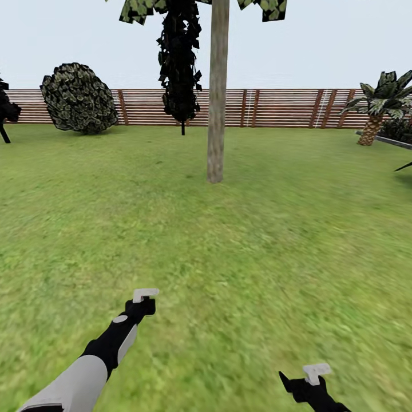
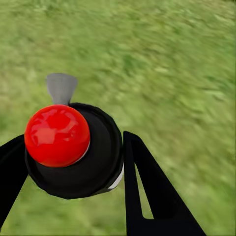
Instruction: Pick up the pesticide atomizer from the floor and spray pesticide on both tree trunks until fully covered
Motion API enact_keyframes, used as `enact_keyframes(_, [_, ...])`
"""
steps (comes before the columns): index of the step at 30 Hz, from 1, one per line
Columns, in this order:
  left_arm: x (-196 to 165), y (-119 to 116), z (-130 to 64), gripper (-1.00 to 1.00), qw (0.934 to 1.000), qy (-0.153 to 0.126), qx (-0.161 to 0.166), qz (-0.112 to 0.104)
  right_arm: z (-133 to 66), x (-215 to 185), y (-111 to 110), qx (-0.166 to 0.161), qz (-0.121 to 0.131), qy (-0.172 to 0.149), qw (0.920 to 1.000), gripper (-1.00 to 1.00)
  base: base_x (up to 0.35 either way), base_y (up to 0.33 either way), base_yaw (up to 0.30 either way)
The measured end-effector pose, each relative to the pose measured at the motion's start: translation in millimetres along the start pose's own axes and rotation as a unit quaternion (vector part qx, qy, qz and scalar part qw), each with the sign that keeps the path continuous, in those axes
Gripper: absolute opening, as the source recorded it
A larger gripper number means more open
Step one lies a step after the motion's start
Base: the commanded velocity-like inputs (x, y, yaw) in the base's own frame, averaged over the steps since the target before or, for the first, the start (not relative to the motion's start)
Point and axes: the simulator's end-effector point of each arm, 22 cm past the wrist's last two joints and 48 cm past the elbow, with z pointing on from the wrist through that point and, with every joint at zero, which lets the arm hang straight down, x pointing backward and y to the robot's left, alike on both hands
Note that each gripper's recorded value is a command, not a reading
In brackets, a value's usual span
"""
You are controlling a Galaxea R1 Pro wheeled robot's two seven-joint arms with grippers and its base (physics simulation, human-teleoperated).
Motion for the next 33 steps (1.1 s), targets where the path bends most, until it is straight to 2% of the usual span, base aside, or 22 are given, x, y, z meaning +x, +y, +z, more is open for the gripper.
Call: enact_keyframes(33, [-0.1, -4.2, 0.0, -1.0, 1.0, -0.001, 0.003, -0.001, 0.2, 0.4, 1.0, 0.0, 0.0, 0.0, 1.0, 1.0, 0.338, 0.0, 0.0])
